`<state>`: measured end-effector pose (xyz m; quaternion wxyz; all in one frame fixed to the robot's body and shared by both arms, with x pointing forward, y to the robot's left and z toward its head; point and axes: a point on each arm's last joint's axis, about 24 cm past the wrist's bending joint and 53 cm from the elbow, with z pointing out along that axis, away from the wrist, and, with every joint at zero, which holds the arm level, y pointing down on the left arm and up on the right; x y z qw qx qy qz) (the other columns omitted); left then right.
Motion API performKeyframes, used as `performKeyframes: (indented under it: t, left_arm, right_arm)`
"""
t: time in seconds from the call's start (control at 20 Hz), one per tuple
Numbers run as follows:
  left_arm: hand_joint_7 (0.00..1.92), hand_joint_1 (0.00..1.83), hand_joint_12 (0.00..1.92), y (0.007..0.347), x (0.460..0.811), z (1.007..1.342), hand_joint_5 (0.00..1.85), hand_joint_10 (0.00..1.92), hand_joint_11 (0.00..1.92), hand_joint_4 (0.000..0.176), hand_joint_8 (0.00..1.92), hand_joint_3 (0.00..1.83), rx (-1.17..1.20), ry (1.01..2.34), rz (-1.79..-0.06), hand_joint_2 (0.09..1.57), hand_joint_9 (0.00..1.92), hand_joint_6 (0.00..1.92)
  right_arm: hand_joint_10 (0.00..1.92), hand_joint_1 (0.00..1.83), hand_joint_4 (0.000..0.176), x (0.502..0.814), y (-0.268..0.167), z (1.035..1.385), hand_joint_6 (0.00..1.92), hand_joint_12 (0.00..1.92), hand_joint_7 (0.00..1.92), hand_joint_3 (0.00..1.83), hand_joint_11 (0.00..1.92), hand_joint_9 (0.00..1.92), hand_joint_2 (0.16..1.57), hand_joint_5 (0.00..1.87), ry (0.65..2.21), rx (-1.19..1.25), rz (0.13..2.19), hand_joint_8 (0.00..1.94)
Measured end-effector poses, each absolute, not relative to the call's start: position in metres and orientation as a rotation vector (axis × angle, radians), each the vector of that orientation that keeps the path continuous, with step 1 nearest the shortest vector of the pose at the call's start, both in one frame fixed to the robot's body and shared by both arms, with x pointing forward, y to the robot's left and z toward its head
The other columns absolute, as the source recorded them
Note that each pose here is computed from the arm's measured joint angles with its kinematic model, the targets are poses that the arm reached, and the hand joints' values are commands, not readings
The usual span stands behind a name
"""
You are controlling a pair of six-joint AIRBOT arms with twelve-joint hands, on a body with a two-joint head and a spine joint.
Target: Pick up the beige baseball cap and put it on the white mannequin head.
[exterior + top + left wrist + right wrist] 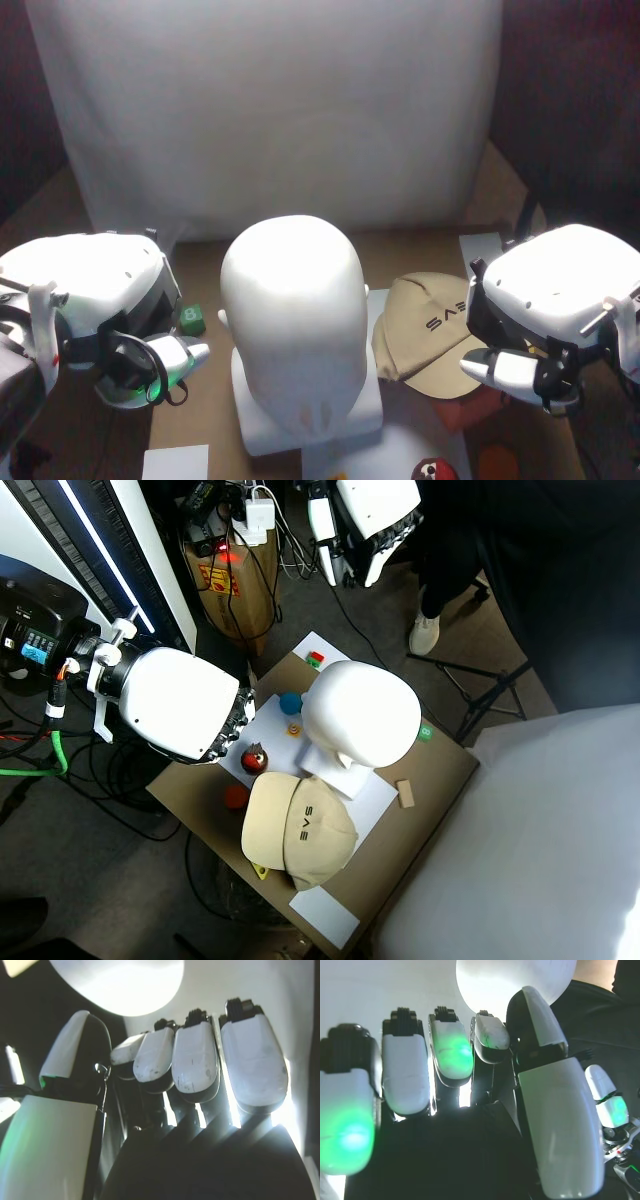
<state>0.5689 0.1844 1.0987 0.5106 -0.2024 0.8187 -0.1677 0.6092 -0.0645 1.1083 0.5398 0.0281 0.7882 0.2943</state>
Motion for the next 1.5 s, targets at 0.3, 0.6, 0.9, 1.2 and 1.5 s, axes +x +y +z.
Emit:
performKeyframes:
  t: [0.3,0.6,0.9,1.2,1.5]
  left_arm:
    - [0.0,0.0,0.02,0.183,0.568,1.096,0.05,0.0,0.02,0.0,0.0,0.02,-0.489,1.983,-0.409,1.12,0.0,0.01]
    - [0.0,0.0,0.02,0.203,0.564,1.091,0.05,0.0,0.01,0.0,0.0,0.01,-0.497,1.932,-0.371,1.13,0.0,0.0]
    - [0.0,0.0,0.0,0.228,0.549,1.057,0.06,0.0,0.01,0.0,0.0,0.01,-0.438,1.978,-0.27,1.15,0.0,0.01]
    - [0.0,0.0,0.02,0.212,0.54,1.006,0.06,0.0,0.04,0.0,0.0,0.01,-0.351,2.056,-0.292,1.15,0.0,0.01]
    - [0.01,0.0,0.03,0.203,0.532,0.967,0.06,0.0,0.05,0.0,0.0,0.01,-0.372,2.121,-0.287,1.17,0.0,0.01]
  right_arm:
    - [0.0,0.0,0.0,0.608,-0.063,1.108,0.0,0.14,0.0,0.02,0.0,0.03,0.95,0.0,1.877,0.06,0.701,0.0]
    - [0.0,0.04,0.0,0.611,-0.069,1.106,0.0,0.21,0.03,0.0,0.0,0.06,0.93,0.0,1.854,0.039,0.684,0.0]
    - [0.0,0.83,0.0,0.63,-0.087,1.101,0.01,0.22,0.04,0.04,0.0,0.06,1.09,0.04,1.83,0.005,0.72,0.0]
    - [0.01,1.11,0.0,0.643,-0.11,1.068,0.0,0.33,0.08,0.02,0.0,0.14,1.15,0.07,1.886,-0.05,0.636,0.0]
    - [0.0,1.19,0.0,0.639,-0.103,1.024,0.0,0.46,0.15,0.0,0.0,0.16,1.15,0.1,1.967,-0.088,0.623,0.01]
